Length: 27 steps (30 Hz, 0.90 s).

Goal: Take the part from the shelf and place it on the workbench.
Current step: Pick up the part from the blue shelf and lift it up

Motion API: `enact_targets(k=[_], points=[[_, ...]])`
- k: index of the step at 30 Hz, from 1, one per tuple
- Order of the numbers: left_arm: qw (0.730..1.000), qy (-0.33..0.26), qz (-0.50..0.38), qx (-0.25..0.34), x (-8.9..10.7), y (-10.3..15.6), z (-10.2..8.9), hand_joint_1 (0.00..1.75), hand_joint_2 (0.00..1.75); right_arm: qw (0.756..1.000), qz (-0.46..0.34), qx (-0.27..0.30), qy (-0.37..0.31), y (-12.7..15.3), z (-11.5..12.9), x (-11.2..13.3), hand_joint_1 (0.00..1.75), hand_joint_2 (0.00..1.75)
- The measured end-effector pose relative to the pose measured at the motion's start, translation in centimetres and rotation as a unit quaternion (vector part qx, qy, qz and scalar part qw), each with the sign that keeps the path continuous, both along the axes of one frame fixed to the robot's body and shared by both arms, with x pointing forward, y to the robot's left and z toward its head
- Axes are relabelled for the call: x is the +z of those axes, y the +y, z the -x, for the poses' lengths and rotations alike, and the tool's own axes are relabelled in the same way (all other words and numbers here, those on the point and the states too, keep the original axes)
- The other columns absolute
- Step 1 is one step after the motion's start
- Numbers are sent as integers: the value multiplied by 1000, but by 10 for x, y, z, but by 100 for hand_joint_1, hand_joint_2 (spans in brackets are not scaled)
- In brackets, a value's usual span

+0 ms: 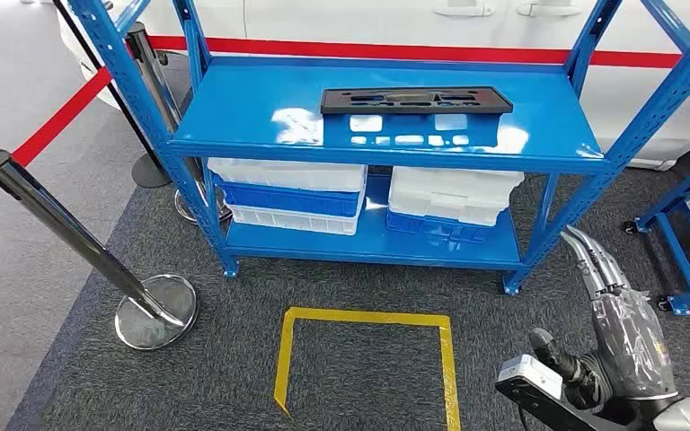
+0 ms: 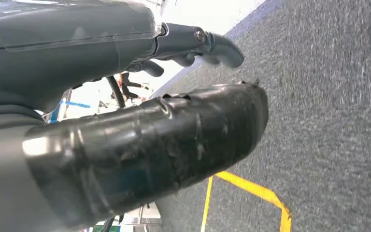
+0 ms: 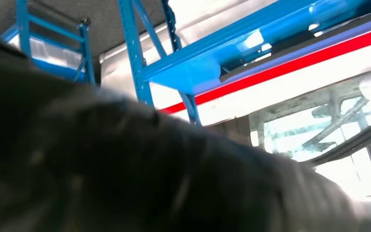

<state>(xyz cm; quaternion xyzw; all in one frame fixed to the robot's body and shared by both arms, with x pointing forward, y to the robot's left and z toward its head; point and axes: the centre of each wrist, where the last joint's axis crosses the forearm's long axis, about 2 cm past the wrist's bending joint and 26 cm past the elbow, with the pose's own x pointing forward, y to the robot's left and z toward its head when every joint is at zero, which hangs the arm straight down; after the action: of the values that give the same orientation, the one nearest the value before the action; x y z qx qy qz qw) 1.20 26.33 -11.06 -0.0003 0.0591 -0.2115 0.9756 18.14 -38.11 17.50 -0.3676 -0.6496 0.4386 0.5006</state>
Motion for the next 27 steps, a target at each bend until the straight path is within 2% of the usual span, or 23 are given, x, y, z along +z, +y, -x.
enact_targets(k=[11, 15, 27], points=[[1000, 1, 0, 0, 0, 1, 1, 0, 0, 1000, 0, 0, -1, 0, 0, 0, 0, 0], [1000, 1, 0, 0, 0, 0, 1, 0, 0, 1000, 0, 1, -1, 0, 0, 0, 0, 175], [1000, 0, 1, 0, 0, -1, 1, 0, 0, 1000, -2, 8, 1, 3, -1, 0, 0, 175]])
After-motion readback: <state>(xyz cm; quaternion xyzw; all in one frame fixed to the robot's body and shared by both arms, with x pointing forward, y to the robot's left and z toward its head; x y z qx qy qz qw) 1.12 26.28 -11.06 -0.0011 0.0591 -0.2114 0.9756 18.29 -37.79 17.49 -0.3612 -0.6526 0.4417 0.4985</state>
